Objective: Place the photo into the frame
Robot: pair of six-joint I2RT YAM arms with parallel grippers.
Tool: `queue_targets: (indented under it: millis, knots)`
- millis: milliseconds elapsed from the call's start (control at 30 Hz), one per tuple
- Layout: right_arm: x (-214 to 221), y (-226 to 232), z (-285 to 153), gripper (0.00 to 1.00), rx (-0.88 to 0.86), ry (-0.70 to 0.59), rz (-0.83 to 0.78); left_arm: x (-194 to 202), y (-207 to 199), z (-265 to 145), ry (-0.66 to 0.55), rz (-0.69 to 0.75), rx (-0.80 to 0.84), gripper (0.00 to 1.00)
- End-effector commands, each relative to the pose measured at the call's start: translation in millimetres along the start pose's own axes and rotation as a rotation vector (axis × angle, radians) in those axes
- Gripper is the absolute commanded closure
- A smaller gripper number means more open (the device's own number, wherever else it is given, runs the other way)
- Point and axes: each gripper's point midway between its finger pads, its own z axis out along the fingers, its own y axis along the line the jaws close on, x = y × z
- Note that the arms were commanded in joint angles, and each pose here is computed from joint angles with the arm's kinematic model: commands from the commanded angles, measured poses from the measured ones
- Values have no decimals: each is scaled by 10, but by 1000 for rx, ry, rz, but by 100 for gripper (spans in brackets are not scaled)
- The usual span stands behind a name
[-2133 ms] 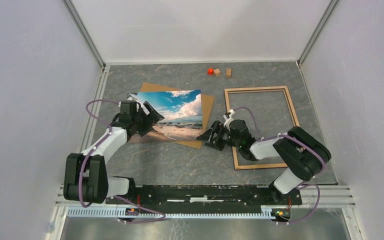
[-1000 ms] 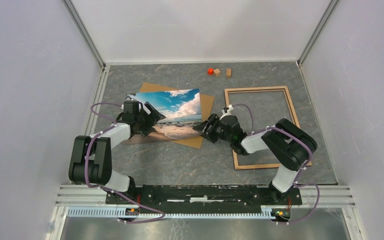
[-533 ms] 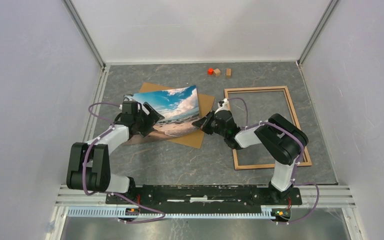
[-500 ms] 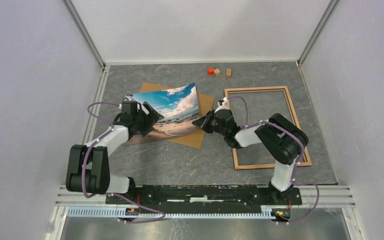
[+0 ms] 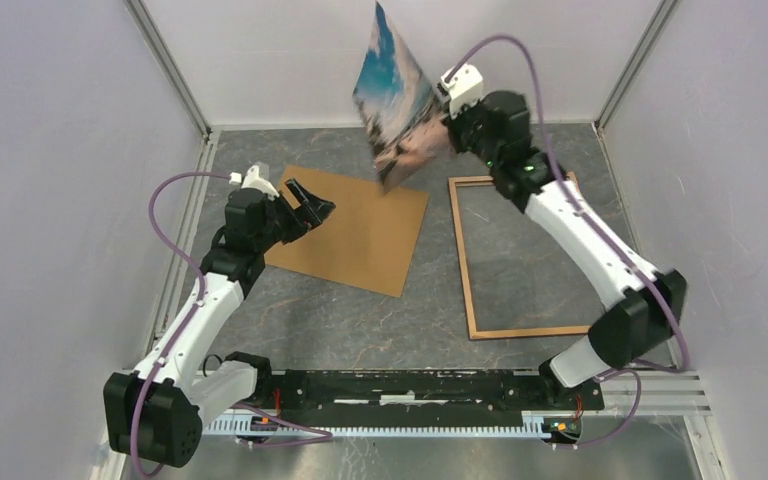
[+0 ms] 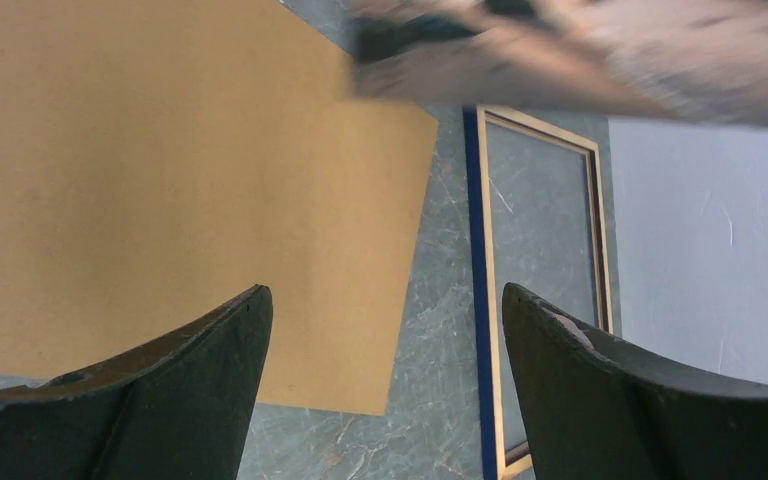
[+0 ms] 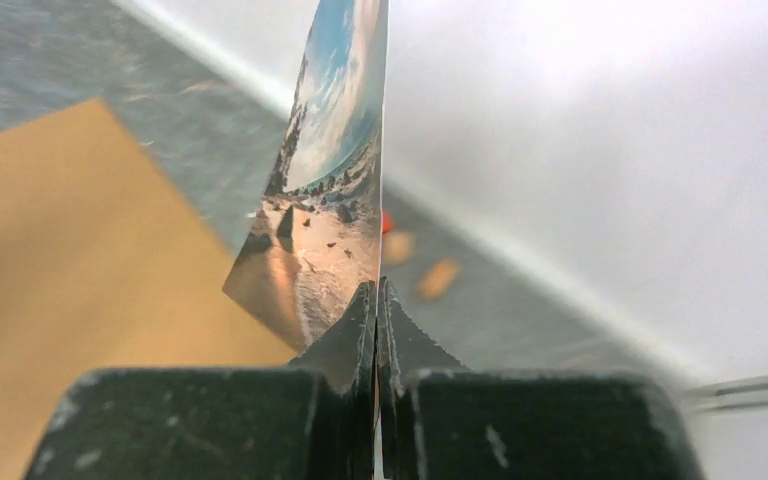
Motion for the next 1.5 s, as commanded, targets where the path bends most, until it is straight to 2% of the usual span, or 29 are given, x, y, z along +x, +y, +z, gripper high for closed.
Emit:
queue_targets:
  millis: [0,67,100,133,200,333,400,567,700,767,867,967,1167,1300,1467]
  knots:
    - [-528,-325,-818,100,-29,40,-762,-32,-107,-35,-3,83,29,10]
    - [-386,-143,-1115,100,-180,13,-1094,3,-133,-35,9,76,44,10]
    - [-168,-103,-1208,100,-222,24,-1249,25,-143,-32,15,73,50,10]
    - [-93,-120,-1352,100,-192,1,-1316,59,-148,-27,24,66,54,10]
    - [208,-135,-1480,100,-189,-2,-1264,116,-131,-32,42,48,47,10]
    - [1334,-30,-1643,100,-401,184,-1267,258,-103,-4,84,12,43,8]
    - [1754,38,-1725,100,-467,223,-1258,326,-149,12,103,-7,67,7]
    - [2402,208,-1842,100,-593,253,-1195,526,-250,64,183,-103,144,0]
    - [2553,276,-1918,100,-622,238,-1178,704,-414,140,293,-290,230,0]
    - [2618,297,-1954,100,-631,240,-1170,857,-455,258,394,-354,265,0]
    - [2644,330,-1978,100,-638,222,-1162,1131,-480,456,563,-349,264,0]
    - [2634,325,-1995,100,-624,209,-1169,1400,-493,595,646,-309,237,0]
    - [2656,327,-2003,100,-641,213,-1178,1731,-533,871,729,-284,193,5]
    - [2623,326,-1978,100,-615,185,-1186,2020,-510,1008,827,-281,131,15]
    - [2640,311,-1981,100,-592,178,-1194,2089,-391,1116,794,-251,61,26]
